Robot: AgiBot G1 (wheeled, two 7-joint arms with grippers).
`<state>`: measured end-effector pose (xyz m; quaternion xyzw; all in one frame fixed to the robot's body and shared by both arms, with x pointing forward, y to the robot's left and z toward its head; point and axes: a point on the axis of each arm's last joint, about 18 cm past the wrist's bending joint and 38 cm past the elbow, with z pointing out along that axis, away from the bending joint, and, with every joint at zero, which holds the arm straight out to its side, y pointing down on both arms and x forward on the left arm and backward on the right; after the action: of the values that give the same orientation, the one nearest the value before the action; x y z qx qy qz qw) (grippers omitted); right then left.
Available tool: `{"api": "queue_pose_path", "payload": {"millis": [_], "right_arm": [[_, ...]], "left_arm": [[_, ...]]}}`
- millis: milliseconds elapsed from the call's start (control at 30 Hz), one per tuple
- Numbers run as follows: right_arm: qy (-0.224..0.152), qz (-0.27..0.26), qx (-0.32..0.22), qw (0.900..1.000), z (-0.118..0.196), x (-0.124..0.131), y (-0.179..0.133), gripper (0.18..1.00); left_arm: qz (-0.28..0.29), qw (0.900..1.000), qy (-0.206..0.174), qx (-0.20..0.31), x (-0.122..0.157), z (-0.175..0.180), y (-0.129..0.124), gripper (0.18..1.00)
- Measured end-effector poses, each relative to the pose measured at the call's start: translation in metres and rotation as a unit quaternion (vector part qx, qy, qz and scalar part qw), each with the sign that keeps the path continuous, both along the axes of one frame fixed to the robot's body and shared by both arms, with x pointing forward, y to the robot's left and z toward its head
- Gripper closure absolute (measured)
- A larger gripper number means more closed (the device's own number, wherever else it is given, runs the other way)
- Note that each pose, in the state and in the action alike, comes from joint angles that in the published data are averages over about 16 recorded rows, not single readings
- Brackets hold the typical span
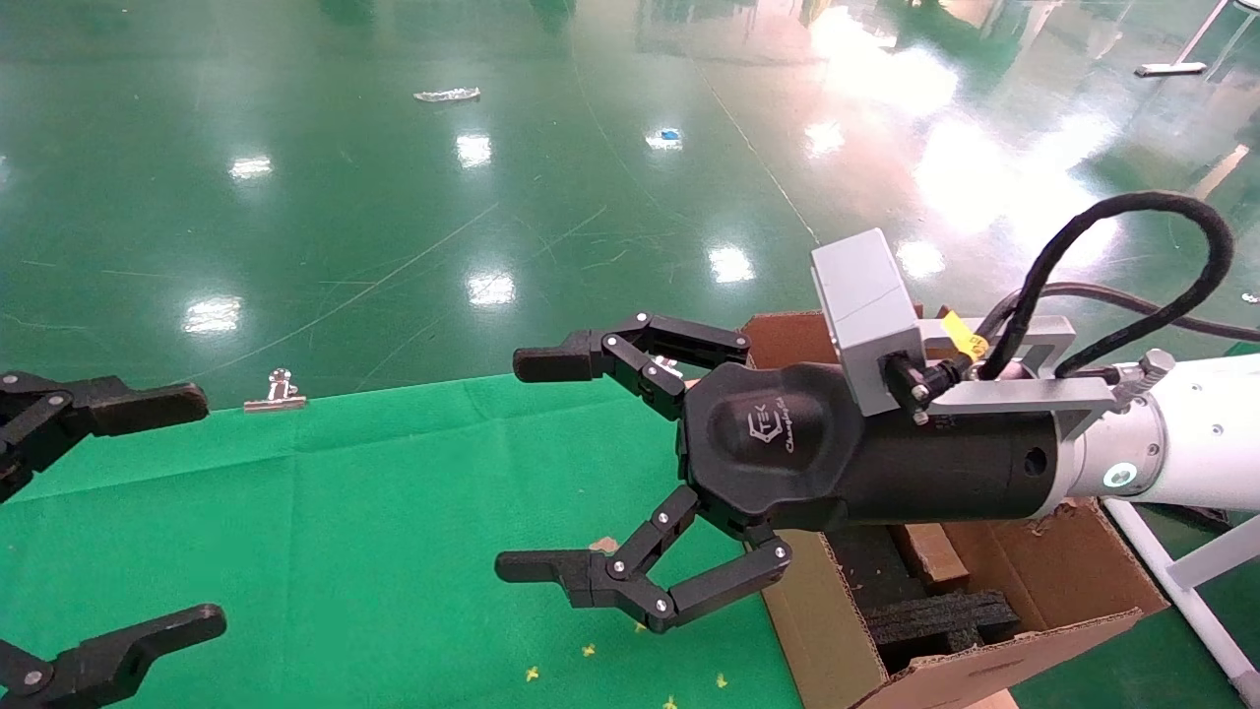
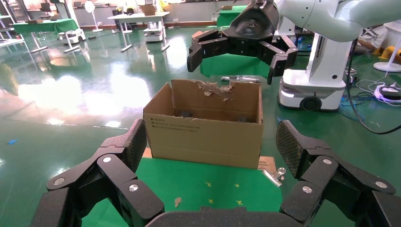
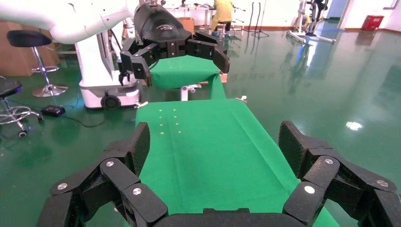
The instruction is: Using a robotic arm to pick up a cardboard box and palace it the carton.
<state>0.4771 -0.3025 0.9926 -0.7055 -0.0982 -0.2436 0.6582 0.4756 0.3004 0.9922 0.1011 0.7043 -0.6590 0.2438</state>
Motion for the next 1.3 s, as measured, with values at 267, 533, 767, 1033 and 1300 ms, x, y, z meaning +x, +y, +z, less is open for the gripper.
{"api": "queue_pose_path", "payload": {"millis": [267,533,767,1033,1300], "right_arm": [[0.0,0.0,0.0,1.0,0.0,0.0002,-0.0001,0.178],[0.0,-0.001,0.0,1.0,0.0,0.0003,-0.0001,0.178],[0.0,-0.001,0.0,1.0,0.0,0.0004,-0.0001,0.178],[0.0,-0.001,0.0,1.0,0.0001,0.0004,-0.0001,0.178],[0.0,-0.001,0.0,1.0,0.0001,0.0004,-0.0001,0.178]], "left_arm": [[0.0,1.0,0.0,0.0,0.0,0.0,0.0,0.184],[0.0,1.0,0.0,0.0,0.0,0.0,0.0,0.184],[0.0,1.0,0.0,0.0,0.0,0.0,0.0,0.184],[0.0,1.0,0.0,0.0,0.0,0.0,0.0,0.184],[0.0,1.0,0.0,0.0,0.0,0.0,0.0,0.184]]}}
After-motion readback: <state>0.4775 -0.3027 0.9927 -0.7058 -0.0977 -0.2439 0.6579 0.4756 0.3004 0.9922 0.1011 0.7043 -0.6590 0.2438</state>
